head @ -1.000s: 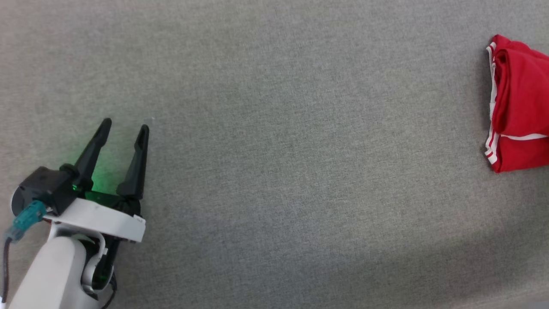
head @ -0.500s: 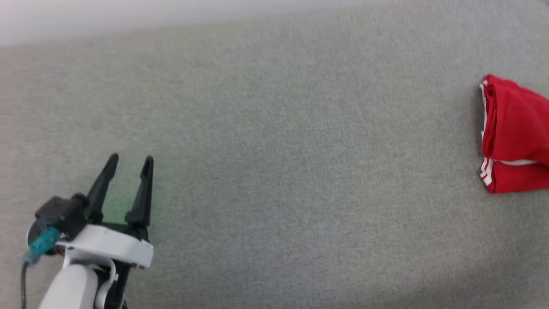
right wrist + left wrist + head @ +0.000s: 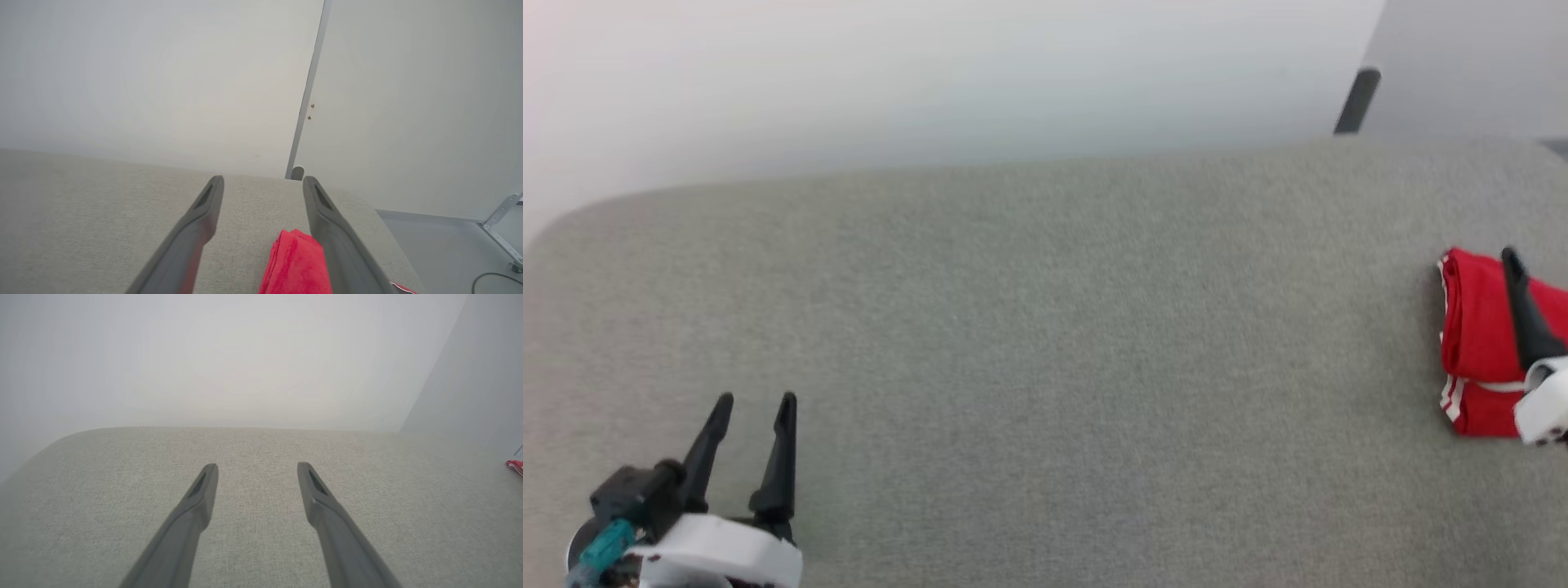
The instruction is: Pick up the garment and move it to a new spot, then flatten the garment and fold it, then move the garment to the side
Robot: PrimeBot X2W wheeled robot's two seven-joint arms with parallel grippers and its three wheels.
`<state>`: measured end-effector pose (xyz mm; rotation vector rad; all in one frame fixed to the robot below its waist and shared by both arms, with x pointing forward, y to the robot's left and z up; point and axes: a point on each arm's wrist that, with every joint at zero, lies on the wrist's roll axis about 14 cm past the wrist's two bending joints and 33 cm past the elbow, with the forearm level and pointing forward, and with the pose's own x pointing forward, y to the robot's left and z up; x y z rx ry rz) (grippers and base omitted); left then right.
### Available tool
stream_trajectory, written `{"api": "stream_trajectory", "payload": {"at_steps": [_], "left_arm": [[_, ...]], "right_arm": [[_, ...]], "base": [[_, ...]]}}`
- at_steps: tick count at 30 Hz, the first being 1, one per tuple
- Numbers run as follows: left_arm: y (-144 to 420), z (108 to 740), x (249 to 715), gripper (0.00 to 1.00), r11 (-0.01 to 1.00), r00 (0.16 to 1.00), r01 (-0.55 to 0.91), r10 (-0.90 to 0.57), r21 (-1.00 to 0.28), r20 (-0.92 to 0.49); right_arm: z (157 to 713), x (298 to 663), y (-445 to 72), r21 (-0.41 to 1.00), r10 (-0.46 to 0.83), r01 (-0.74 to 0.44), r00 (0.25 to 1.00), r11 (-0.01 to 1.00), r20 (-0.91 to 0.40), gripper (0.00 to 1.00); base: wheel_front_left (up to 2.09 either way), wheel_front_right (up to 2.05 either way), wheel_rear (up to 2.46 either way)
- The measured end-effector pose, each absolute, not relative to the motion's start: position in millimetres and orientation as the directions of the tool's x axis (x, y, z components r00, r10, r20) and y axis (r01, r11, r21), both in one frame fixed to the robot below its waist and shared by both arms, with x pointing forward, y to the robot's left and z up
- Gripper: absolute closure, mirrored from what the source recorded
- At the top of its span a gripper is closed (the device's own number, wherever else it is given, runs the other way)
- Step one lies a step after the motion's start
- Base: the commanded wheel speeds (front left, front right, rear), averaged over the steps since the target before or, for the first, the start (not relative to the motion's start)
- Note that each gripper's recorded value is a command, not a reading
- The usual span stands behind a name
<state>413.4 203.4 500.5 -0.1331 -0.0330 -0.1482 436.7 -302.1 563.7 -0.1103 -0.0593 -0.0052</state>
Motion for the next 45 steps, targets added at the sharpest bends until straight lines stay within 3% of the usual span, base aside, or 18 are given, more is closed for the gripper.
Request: {"api": "stream_trajectory", "payload": {"at_steps": [11, 27, 38, 39, 45], "left_arm": [[250, 520, 362, 0.00, 0.993, 0.995, 0.018, -0.006, -0.120, 0.099], [279, 531, 329, 0.00, 0.992, 0.984, -0.089, 0.102, -0.094, 0.144], [276, 532, 324, 0.00, 0.992, 0.984, -0.081, 0.094, -0.093, 0.149], [276, 532, 324, 1.00, 0.992, 0.984, -0.083, 0.097, -0.095, 0.150], [270, 507, 319, 1.00, 0.981, 0.991, -0.100, 0.113, -0.165, 0.071]], "right_arm": [[565, 399, -248, 0.005, 0.062, -0.063, 0.987, 0.998, 0.146, 0.00], [523, 359, -214, 0.120, 0.066, -0.074, 0.995, 0.990, 0.069, 0.00], [514, 355, -202, 0.144, 0.089, -0.095, 0.995, 0.985, 0.045, 0.00], [513, 355, -201, 0.146, 0.090, -0.095, 0.995, 0.985, 0.042, 1.00], [491, 350, -198, 0.203, 0.081, -0.074, 0.996, 0.976, -0.027, 1.00]], "base": [[0.00, 0.00, 0.00], [0.00, 0.00, 0.00], [0.00, 0.00, 0.00], [0.00, 0.00, 0.00], [0.00, 0.00, 0.00]]}}
